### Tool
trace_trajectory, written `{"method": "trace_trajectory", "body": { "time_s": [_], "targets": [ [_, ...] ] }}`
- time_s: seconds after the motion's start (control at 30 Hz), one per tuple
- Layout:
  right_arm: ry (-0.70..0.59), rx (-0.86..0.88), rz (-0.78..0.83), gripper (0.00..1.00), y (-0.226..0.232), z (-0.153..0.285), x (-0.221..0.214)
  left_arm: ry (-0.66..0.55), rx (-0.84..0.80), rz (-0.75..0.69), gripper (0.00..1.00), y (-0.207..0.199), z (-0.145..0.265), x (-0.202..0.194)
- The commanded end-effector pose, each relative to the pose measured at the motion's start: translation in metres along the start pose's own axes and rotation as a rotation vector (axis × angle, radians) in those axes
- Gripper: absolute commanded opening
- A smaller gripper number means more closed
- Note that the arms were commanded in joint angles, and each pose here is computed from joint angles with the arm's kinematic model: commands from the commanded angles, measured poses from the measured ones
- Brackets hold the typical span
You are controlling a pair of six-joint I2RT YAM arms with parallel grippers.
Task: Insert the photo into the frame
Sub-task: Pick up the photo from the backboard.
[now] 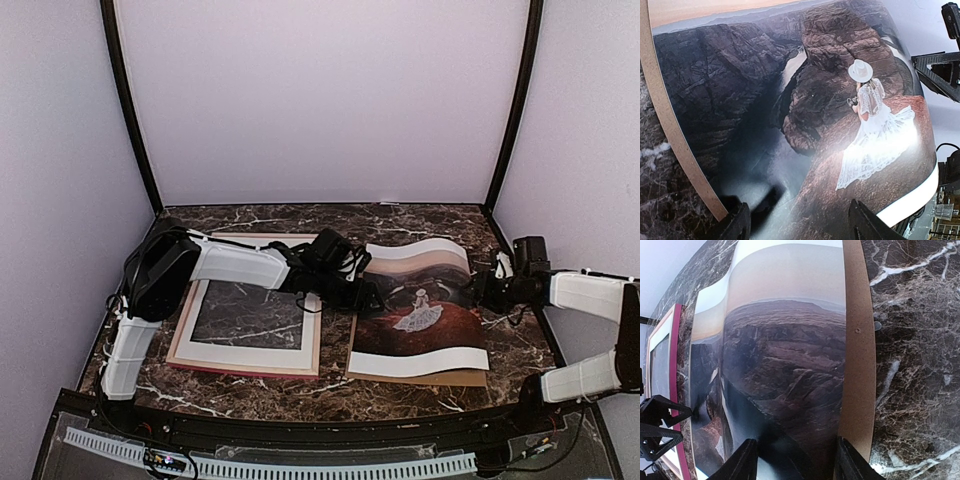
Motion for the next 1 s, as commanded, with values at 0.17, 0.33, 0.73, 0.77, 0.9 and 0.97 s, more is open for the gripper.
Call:
{"method": "trace_trajectory", "body": {
  "time_s": [0.17, 0.33, 0.73, 0.77, 0.9, 0.97],
  "targets": [
    [-0.047, 0.178, -0.041, 0.51, 0.020, 0.011, 0.019, 0.088, 0.085, 0.056, 0.70, 0.031, -0.013, -0.033],
    [-0.056, 0.232, -0.060, 0.50, 0.023, 0.014, 0.021, 0.089, 0.084, 0.056, 0.70, 0.031, -0.012, -0.033],
    [-0.071, 0.342, -0.098, 0.49, 0.031, 0.021, 0.024, 0.088, 0.083, 0.059, 0.70, 0.031, -0.013, -0.033],
    [-0.071, 0.350, -0.099, 0.49, 0.032, 0.022, 0.024, 0.088, 0.083, 0.059, 0.70, 0.031, -0.013, -0.033],
    [-0.071, 0.384, -0.100, 0.50, 0.036, 0.023, 0.025, 0.087, 0.081, 0.059, 0.70, 0.031, -0.013, -0.033],
    [-0.071, 0.399, -0.099, 0.50, 0.038, 0.024, 0.024, 0.088, 0.081, 0.059, 0.70, 0.030, -0.013, -0.033]
  ]
}}
Point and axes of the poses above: each gripper's point midway between its finger pads, its own z axis back along the fingers, its own y axis along the line the jaws close on, x = y × z, the point moved 1 cm from there along z, back along the fingers, and after that the axes turned 8 degrees about z, right-handed, at the moved point
